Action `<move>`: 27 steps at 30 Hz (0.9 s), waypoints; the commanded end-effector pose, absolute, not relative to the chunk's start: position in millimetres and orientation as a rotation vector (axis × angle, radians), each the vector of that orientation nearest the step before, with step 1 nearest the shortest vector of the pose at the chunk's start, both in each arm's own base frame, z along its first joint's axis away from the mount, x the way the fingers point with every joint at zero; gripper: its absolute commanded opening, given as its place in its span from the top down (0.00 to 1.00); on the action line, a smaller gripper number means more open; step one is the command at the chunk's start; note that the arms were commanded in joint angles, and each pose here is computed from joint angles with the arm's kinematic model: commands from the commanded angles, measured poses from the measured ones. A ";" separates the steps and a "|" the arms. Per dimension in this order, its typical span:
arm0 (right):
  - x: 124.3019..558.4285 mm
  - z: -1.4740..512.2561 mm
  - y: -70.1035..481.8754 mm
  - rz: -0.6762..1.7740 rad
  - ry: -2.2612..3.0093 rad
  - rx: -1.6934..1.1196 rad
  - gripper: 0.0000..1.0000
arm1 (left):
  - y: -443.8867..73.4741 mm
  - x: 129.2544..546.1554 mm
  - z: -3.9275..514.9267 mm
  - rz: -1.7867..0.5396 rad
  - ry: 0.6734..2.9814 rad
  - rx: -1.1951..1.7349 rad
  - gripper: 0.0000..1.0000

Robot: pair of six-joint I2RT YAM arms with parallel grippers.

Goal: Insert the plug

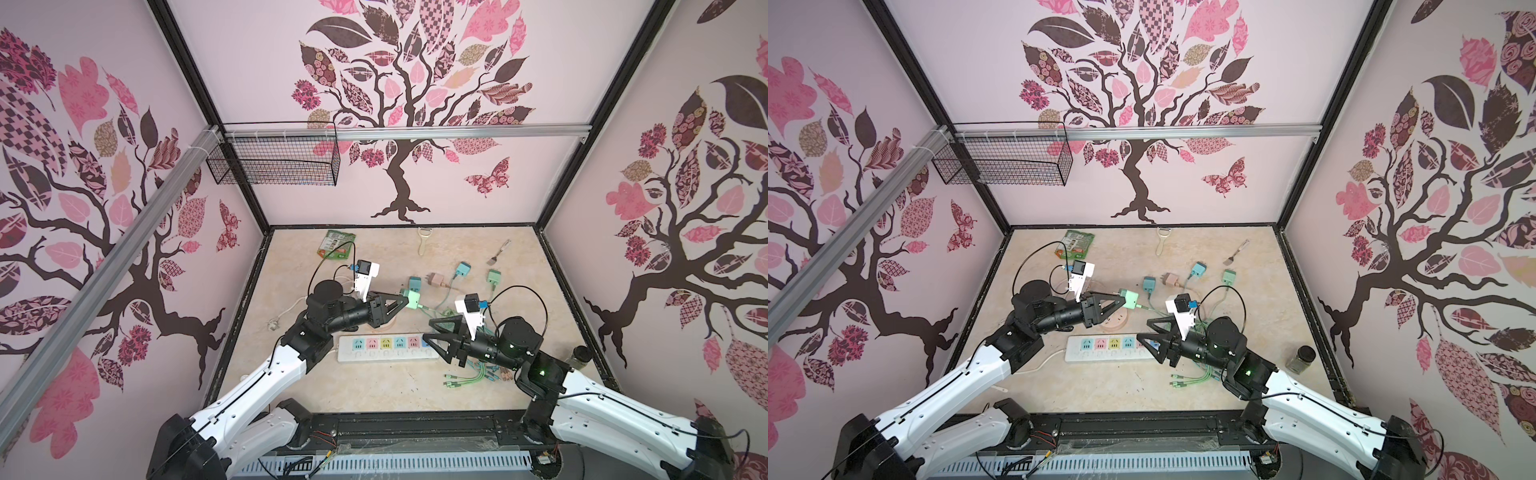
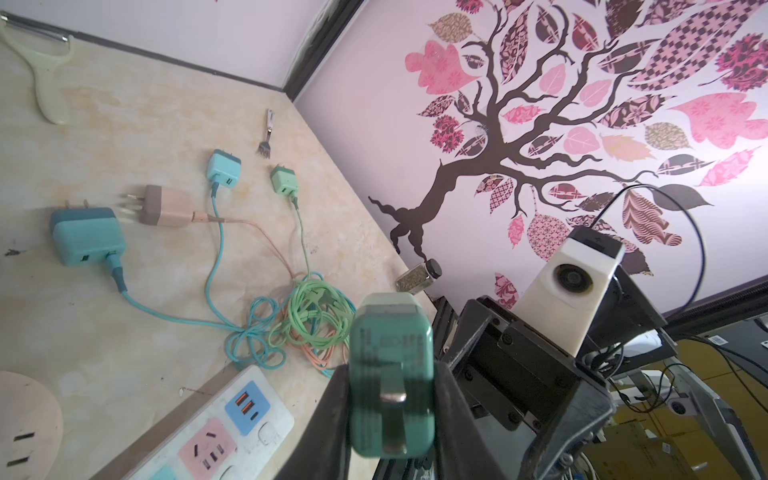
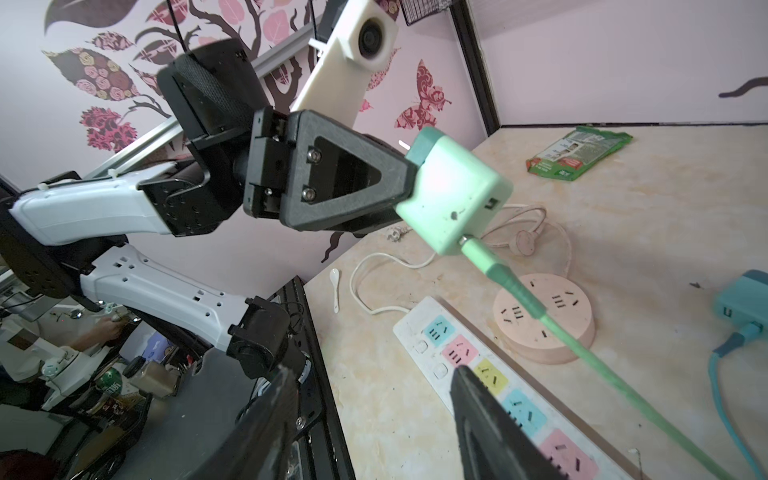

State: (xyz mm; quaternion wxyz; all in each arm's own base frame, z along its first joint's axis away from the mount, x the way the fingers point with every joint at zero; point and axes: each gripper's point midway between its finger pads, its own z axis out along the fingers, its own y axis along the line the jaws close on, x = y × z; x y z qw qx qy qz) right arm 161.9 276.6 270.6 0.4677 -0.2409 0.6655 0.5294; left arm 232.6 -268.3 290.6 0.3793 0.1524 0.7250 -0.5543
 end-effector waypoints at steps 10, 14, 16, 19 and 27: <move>150.5 322.8 278.9 1.481 1.340 -0.561 0.43 | -266.8 205.5 356.6 -1.559 1.478 0.433 1.00; 151.6 329.2 278.5 1.497 1.298 -0.553 0.51 | -272.1 190.5 364.6 -1.577 1.422 0.494 1.00; 152.3 330.8 278.3 1.512 1.284 -0.548 0.53 | -275.3 182.9 368.9 -1.580 1.394 0.524 1.00; 151.3 336.8 277.5 1.527 1.248 -0.545 0.55 | -280.0 175.3 371.9 -1.588 1.369 0.556 1.00; 147.4 353.4 273.7 1.539 1.166 -0.546 0.57 | -283.2 172.8 372.4 -1.632 1.329 0.549 1.00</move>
